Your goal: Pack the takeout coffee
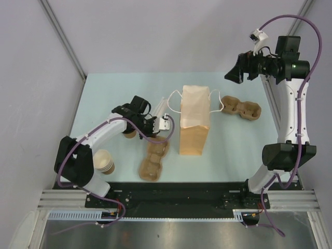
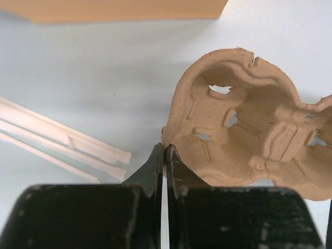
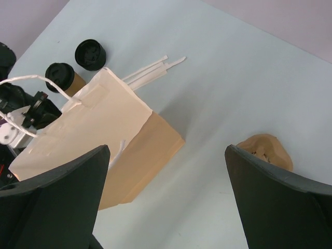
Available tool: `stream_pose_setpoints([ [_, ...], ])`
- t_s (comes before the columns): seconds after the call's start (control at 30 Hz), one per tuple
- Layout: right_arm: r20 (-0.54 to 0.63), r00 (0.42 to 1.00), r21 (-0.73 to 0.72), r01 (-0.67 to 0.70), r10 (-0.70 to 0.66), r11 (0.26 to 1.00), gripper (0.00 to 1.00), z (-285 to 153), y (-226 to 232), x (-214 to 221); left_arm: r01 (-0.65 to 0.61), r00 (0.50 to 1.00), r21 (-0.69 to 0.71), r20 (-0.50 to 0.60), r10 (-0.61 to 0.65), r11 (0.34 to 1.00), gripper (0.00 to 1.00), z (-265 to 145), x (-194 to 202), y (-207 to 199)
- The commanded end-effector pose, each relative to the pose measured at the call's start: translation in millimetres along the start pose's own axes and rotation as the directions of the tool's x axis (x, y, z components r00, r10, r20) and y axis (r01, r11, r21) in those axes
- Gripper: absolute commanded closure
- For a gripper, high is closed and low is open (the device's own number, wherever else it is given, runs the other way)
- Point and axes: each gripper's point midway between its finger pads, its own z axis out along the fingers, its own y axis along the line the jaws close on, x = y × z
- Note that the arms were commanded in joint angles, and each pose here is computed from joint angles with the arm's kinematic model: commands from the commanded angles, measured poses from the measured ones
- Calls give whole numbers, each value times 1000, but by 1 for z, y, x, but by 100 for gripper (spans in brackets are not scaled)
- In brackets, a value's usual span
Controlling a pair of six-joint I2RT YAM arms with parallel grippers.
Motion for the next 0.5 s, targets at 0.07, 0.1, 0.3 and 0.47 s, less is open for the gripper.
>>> stream_pose_setpoints([
  [0.07,27,998,19,52,-52,998,1,-4,5,-9,245,969,28,-35,-244,969,100,16,41,0],
  [0.1,27,998,24,54,-55,998,0,-5,5,-9,256,966,30,-38,-255,966,100,17,43,2],
  [0.3,31,996,31,86,-87,996,0,-1,2,-18,270,962,48,-61,-267,962,74,29,54,4],
  [0.47,13,996,27,92,-93,995,0,9,-2,-17,262,963,58,-76,-257,963,62,35,60,5],
])
